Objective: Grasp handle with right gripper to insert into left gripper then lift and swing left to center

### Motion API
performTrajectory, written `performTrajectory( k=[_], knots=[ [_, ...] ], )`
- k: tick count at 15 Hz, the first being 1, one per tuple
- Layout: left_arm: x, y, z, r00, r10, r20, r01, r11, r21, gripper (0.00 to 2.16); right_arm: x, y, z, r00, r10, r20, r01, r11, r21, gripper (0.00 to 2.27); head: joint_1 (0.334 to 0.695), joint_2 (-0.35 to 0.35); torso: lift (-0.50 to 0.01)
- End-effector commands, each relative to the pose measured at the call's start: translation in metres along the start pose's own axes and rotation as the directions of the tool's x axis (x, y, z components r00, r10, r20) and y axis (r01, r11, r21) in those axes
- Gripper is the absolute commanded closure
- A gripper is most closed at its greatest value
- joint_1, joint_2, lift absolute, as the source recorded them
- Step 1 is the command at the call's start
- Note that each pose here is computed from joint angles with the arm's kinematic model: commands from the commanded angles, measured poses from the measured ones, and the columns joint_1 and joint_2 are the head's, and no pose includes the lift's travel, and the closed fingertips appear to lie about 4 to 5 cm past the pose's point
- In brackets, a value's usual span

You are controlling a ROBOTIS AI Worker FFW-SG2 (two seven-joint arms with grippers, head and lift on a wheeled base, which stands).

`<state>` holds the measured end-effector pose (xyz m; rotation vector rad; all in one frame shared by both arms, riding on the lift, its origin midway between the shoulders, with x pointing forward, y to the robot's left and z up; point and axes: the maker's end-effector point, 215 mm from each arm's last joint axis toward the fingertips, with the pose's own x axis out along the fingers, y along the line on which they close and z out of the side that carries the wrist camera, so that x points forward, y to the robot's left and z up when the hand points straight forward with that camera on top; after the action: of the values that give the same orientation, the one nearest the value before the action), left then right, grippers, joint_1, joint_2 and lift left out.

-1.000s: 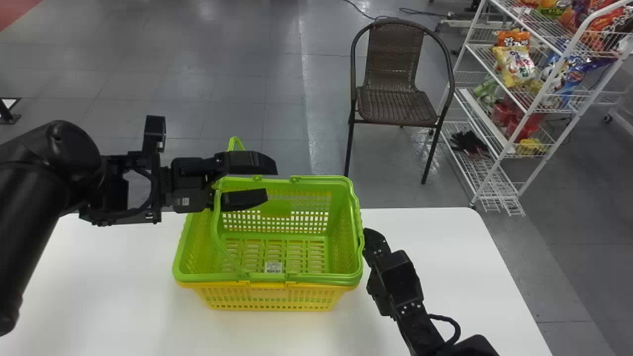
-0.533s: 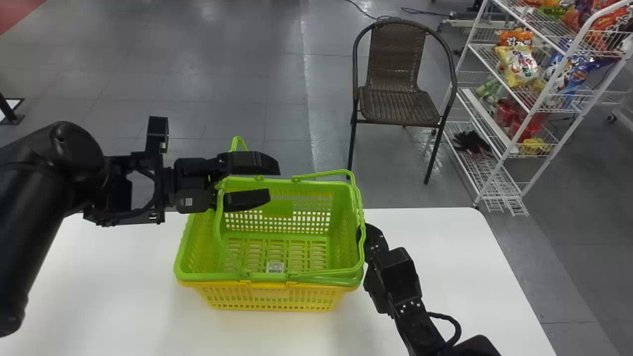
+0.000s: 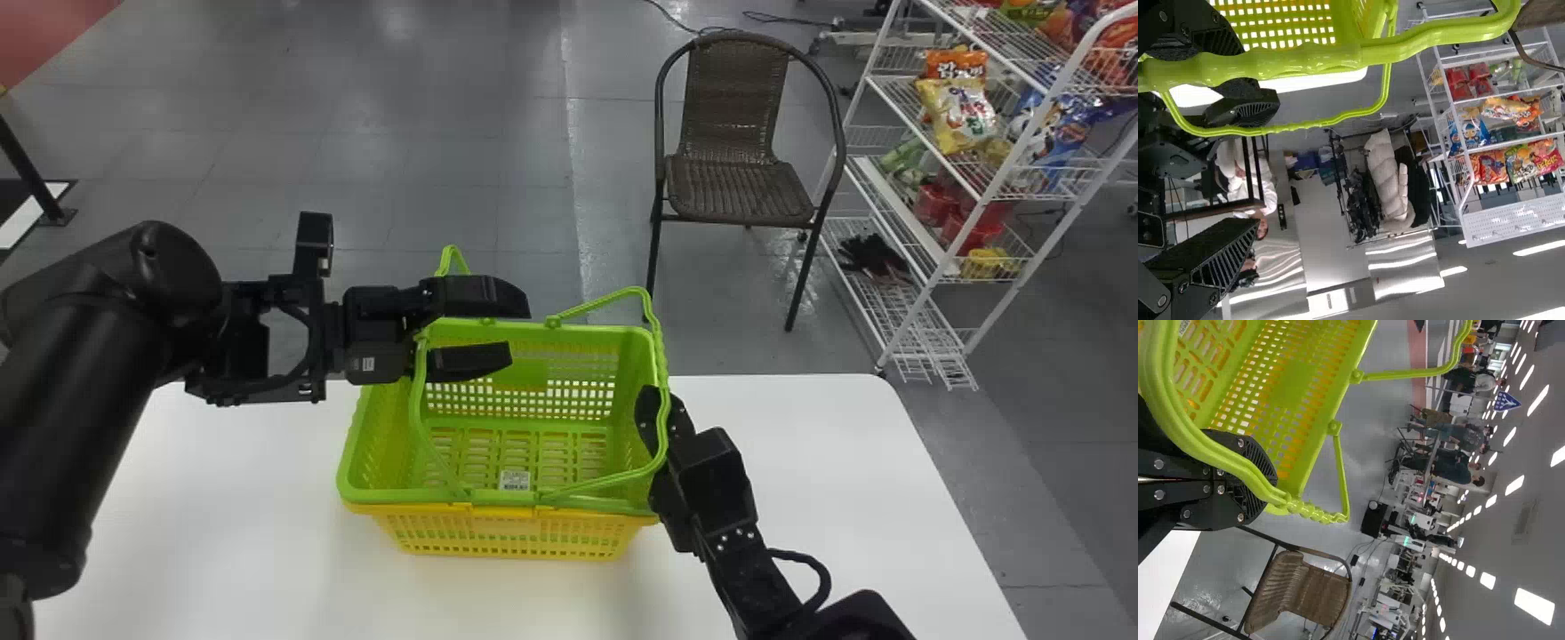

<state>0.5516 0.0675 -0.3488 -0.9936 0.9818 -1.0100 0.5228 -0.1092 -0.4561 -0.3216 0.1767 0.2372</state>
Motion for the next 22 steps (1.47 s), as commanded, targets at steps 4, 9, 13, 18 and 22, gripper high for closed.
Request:
performTrajectory(
  k=[4,9,13,18,22],
  knots=[
    [0.002,0.001,0.000,1.000,0.009,-0.002,-0.009,1.000,0.005,0.15,0.007,0.017,0.014,1.000,0.025,0.001,-0.025,1.000,-0.002,2.04,0.695,-0.033,0.000],
    [0.002,0.001,0.005,1.000,0.023,0.005,-0.023,1.000,0.019,0.15,0.009,0.031,0.022,0.999,0.047,0.007,-0.047,0.999,-0.007,2.04,0.695,-0.015,0.000],
    [0.006,-0.005,0.010,1.000,0.031,-0.001,-0.031,0.999,0.037,0.15,0.013,0.042,0.033,0.998,0.061,0.020,-0.061,0.998,-0.015,2.04,0.695,-0.003,0.000],
    [0.014,-0.003,0.016,0.998,0.056,0.000,-0.056,0.995,0.088,0.15,0.016,0.052,0.035,0.997,0.076,0.021,-0.075,0.997,-0.020,2.04,0.695,0.008,0.000],
    [0.017,-0.006,0.020,0.998,0.066,-0.002,-0.065,0.992,0.109,0.15,0.019,0.058,0.035,0.996,0.085,0.017,-0.084,0.996,-0.023,2.04,0.695,0.011,0.000]
  ],
)
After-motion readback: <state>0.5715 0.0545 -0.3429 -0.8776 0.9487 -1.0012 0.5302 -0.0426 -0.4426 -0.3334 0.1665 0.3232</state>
